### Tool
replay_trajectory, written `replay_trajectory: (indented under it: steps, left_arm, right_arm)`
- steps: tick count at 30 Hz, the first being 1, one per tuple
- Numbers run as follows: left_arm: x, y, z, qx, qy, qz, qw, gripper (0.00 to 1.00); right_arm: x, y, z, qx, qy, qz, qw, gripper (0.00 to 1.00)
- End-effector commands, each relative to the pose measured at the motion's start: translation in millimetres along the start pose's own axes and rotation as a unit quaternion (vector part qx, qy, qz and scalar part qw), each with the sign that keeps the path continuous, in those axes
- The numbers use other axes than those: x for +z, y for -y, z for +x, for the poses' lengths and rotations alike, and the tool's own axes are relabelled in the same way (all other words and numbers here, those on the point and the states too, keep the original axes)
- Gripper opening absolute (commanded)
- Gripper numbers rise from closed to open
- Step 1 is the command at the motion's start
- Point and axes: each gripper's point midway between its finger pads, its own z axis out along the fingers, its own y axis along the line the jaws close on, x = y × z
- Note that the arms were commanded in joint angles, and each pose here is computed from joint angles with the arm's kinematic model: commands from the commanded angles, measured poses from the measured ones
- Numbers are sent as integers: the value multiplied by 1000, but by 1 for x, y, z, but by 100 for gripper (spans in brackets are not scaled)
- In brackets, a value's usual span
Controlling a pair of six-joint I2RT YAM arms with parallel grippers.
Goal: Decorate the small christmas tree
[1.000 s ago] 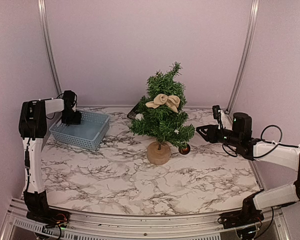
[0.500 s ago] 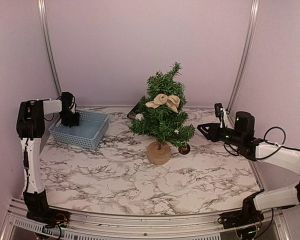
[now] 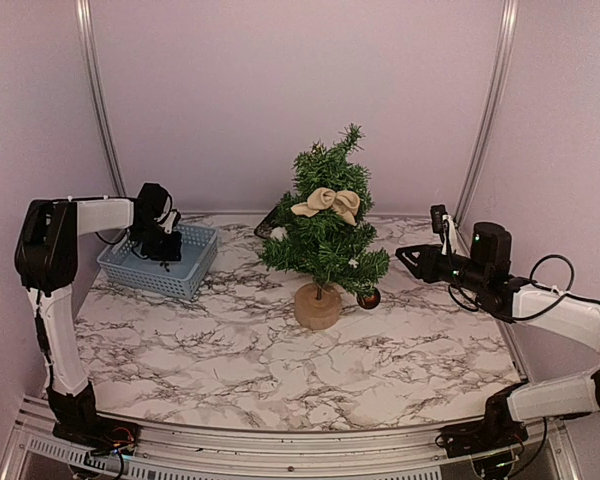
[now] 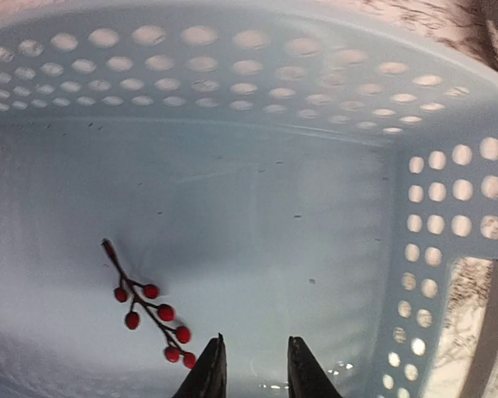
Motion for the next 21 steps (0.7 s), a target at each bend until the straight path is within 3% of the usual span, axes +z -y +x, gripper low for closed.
replay_trajectory:
  steps: [1,3,8,15,21]
  left_arm:
    - [-27,9,-17,-19,32,34,999,33]
    - [-40,4,-29,-13,55,18,998,39]
    - [-60,-24,-39,-11,68,-69,995,42]
    - [-26,-30,-2,-79,23,-77,994,43]
    - [-7,-29,12,-129,25,-78,988,41]
  right_arm:
    - [-4,-2,-12,-5,17,0,1000,38]
    - [-5,-3,-12,-5,17,-1,1000,38]
    - [-6,-3,-12,-5,18,1,1000,38]
    - [-6,-6,-14,-9,21,-7,1000,38]
    - [-6,-8,-17,-14,24,-10,1000,38]
